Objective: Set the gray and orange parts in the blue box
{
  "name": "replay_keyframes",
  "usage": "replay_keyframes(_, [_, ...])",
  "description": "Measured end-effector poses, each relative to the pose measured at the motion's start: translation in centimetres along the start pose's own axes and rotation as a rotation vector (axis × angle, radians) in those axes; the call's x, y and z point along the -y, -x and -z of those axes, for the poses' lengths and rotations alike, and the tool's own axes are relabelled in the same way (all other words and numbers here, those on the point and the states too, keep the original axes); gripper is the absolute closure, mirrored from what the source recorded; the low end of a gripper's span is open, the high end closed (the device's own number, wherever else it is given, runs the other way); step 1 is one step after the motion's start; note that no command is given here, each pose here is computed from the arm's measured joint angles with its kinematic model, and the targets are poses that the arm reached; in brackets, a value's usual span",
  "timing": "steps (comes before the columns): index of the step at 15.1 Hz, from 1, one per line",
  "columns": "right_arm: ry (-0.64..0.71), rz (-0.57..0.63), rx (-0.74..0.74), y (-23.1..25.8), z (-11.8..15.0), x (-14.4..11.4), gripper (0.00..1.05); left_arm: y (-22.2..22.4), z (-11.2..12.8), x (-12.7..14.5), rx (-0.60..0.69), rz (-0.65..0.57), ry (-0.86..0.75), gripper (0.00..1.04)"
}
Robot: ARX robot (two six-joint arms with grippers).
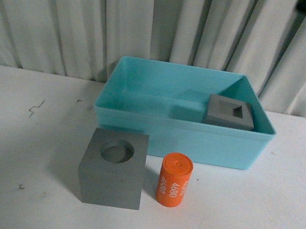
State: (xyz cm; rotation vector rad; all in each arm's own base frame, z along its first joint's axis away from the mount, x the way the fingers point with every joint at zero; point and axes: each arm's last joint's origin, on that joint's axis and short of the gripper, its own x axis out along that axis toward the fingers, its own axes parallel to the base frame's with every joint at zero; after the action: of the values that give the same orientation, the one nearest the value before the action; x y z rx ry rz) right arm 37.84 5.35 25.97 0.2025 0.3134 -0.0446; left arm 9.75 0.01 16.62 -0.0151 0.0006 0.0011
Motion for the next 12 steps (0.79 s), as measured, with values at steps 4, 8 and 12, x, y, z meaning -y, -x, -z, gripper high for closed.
replay_keyframes(4, [-0.069, -0.035, -0.058, 12.5, 5.2, 3.3, 0.09, 0.0, 0.0, 0.0, 0.000, 0.000, 0.000, 0.07])
replay_keyframes(8, [0.167, -0.043, 0.317, 15.7, 8.5, 5.8, 0.64, 0.0, 0.0, 0.0, 0.000, 0.000, 0.000, 0.07])
replay_keyframes(12, [0.194, -0.031, 0.311, 17.8, 11.2, 8.1, 1.03, 0.0, 0.0, 0.0, 0.000, 0.000, 0.000, 0.07])
